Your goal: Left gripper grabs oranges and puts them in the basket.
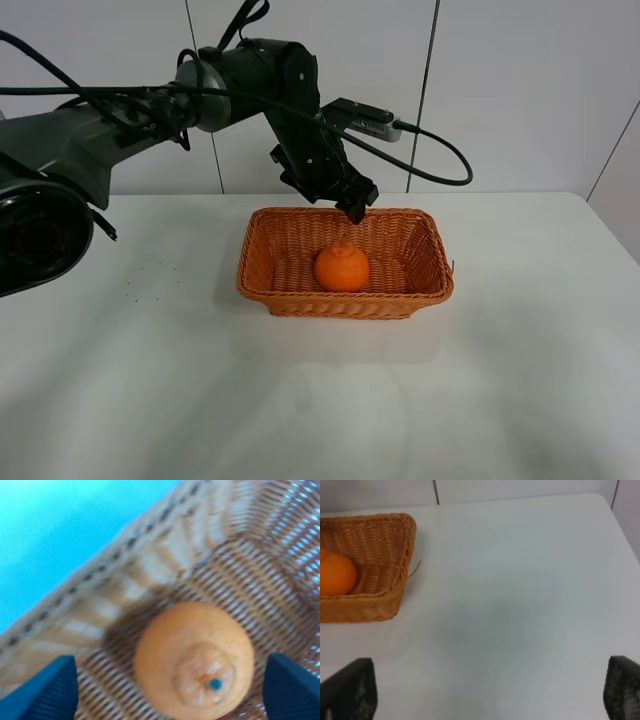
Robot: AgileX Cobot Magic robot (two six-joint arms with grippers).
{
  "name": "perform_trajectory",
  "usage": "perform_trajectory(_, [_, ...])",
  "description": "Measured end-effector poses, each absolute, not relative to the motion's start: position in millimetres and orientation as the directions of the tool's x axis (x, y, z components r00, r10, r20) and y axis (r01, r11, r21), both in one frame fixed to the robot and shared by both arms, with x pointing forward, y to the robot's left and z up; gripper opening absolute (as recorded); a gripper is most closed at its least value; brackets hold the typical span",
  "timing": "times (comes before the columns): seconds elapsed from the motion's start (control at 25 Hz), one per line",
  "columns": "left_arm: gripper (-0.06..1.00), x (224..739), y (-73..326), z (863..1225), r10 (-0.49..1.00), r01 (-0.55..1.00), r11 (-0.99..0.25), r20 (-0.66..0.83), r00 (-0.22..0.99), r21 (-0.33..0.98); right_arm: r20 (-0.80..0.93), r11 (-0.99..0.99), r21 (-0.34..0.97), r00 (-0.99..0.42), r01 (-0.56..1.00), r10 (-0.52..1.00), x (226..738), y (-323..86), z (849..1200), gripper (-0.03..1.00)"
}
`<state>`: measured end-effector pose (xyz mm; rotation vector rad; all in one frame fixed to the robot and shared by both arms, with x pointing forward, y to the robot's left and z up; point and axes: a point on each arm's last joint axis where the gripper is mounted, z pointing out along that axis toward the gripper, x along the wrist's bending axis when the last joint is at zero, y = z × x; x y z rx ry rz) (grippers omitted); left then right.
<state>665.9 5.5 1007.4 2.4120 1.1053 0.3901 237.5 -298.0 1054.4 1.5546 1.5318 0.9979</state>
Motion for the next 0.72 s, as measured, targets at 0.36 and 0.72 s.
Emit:
perform_trajectory(0.36, [0.85,690.4,63.7,1023.8,0.850,0.717,-0.497,0.107,0.517,0.489,0.037,-0.029,0.899,-0.008,0.437,0.999,237.5,-298.0,1054.4,0.69])
perform_trajectory(0.72, [0.85,730.1,198.9,1053.4,0.955,0.792,-0.292,0.124,0.269,0.536,0.037,-0.029,0.899,-0.008,0.437,0.999,237.5,-298.0,1054.4,0.69])
